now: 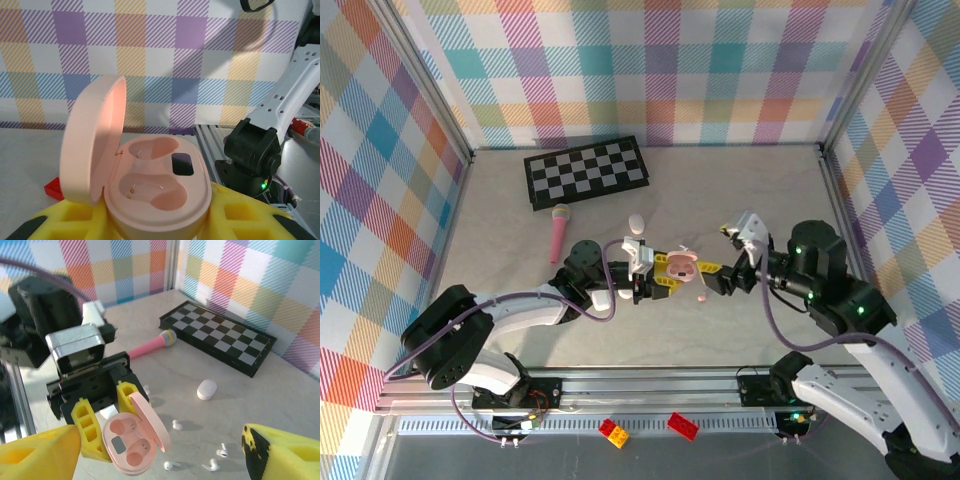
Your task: Insert the wireless bluetooth earbuds into the charging case
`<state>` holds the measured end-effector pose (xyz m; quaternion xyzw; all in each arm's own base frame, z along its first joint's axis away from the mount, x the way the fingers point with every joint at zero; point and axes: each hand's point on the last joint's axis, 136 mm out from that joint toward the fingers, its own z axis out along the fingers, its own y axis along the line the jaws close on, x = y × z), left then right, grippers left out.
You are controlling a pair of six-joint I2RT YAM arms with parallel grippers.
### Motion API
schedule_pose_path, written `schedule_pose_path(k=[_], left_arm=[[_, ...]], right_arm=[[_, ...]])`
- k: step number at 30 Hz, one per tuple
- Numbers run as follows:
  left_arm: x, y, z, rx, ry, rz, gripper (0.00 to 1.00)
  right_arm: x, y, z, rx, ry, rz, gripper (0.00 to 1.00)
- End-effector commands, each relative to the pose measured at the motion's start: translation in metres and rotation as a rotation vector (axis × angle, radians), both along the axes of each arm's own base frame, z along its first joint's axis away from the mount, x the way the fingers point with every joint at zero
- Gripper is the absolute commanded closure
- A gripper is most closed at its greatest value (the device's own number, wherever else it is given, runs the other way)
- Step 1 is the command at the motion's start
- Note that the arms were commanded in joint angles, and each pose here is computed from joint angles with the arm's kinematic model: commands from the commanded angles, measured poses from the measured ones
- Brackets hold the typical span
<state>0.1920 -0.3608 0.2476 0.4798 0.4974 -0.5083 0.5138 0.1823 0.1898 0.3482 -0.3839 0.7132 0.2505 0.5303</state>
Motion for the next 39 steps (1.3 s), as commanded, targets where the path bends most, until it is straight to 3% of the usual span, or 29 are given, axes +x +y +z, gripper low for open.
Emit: schedule_pose_path(k=[1, 8, 15, 23, 28, 32, 39], left_arm=[[0.003, 0.011, 0.016, -0.057, -0.031, 0.019, 0.67], [0.010, 0.025, 0.011, -0.051, -0.028, 0.052, 0.67], [0.014, 0.035, 0.006, -0.047, -0.025, 0.081, 0.67], [0.013, 0.038, 0.005, -0.047, -0.026, 0.086, 0.67], [0.014, 0.039, 0.003, -0.045, -0.026, 0.091, 0.67], [0.013, 0.040, 0.004, -0.043, -0.025, 0.092, 0.67], [0.012, 0.043, 0.002, -0.040, -0.026, 0.104, 0.67]], right_arm=[[0.012, -0.012, -0.001, 0.164, 0.134, -0.118, 0.18], [0.037, -0.035, -0.059, 0.358, 0.519, -0.350, 0.27], [0.049, -0.042, -0.173, 0.372, 0.935, -0.614, 0.34], [0.071, -0.084, -0.245, 0.151, 0.977, -0.927, 0.36], [0.097, -0.114, -0.268, 0.021, 0.908, -1.126, 0.43], [0.113, -0.096, -0.275, 0.013, 0.926, -1.039, 0.44], [0.094, -0.029, -0.297, 0.068, 1.198, -0.696, 0.40]])
